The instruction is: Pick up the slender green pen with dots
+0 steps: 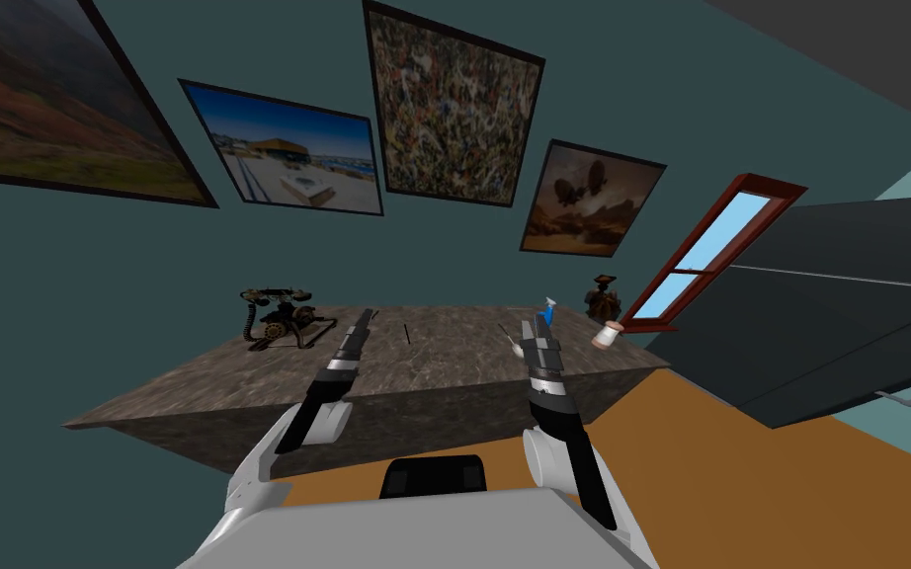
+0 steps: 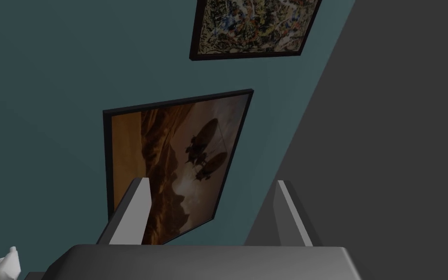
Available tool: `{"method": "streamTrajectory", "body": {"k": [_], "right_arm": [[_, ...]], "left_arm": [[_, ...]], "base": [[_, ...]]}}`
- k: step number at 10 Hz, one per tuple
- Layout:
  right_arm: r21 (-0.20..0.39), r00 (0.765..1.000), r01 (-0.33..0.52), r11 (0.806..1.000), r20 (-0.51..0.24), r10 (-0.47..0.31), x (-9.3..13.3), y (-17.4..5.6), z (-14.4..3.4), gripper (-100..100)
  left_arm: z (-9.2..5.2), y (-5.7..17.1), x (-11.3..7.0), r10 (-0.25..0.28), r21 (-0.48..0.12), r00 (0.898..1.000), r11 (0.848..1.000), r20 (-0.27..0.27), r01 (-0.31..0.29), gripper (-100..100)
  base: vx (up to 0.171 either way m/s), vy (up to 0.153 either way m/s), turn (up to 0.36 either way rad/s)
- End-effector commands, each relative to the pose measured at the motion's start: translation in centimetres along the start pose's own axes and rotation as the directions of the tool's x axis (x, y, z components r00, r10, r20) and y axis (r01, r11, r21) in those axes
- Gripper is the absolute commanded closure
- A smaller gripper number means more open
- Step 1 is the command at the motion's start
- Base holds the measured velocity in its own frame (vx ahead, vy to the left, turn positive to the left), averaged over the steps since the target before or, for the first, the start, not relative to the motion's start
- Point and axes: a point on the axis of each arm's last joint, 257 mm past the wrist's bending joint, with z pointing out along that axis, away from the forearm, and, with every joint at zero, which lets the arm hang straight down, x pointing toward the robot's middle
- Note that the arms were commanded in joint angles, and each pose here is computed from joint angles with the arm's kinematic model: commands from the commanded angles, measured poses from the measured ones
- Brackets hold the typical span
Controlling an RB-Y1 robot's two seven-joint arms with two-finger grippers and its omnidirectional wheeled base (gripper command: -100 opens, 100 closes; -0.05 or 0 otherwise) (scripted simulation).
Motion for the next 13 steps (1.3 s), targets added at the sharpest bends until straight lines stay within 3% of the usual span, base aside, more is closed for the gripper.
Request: {"method": "streamTrajectory", "body": {"k": [1, 8, 9, 10, 13], "right_arm": [[0.000, 1.000, 0.000, 1.000, 0.000, 0.000, 0.0, 0.0, 0.0, 0], [0.000, 1.000, 0.000, 1.000, 0.000, 0.000, 0.0, 0.0, 0.0, 0], [0.000, 1.000, 0.000, 1.000, 0.000, 0.000, 0.0, 0.0, 0.0, 0], [0.000, 1.000, 0.000, 1.000, 0.000, 0.000, 0.0, 0.0, 0.0, 0], [0.000, 1.000, 0.000, 1.000, 0.000, 0.000, 0.0, 0.0, 0.0, 0]], "left_arm": [[0.2, 1.3, 0.3, 0.023, -0.014, 1.000, 1.000, -0.009, -0.023, -100], [0.7, 6.6, 1.9, 0.106, -0.082, 0.993, 0.990, -0.058, -0.111, -100], [0.2, 7.4, 2.1, 0.105, -0.101, 0.992, 0.989, -0.066, -0.111, -100], [0.8, 7.9, 2.2, 0.128, -0.098, 0.989, 0.986, -0.073, -0.135, -100], [0.2, 10.4, 2.8, 0.147, -0.141, 0.984, 0.977, -0.101, -0.160, -100]], "base": [[0.015, -0.065, 0.016], [0.010, -0.070, 0.014], [0.011, -0.053, 0.008], [0.003, -0.057, 0.011], [0.012, -0.058, 0.013]]}}
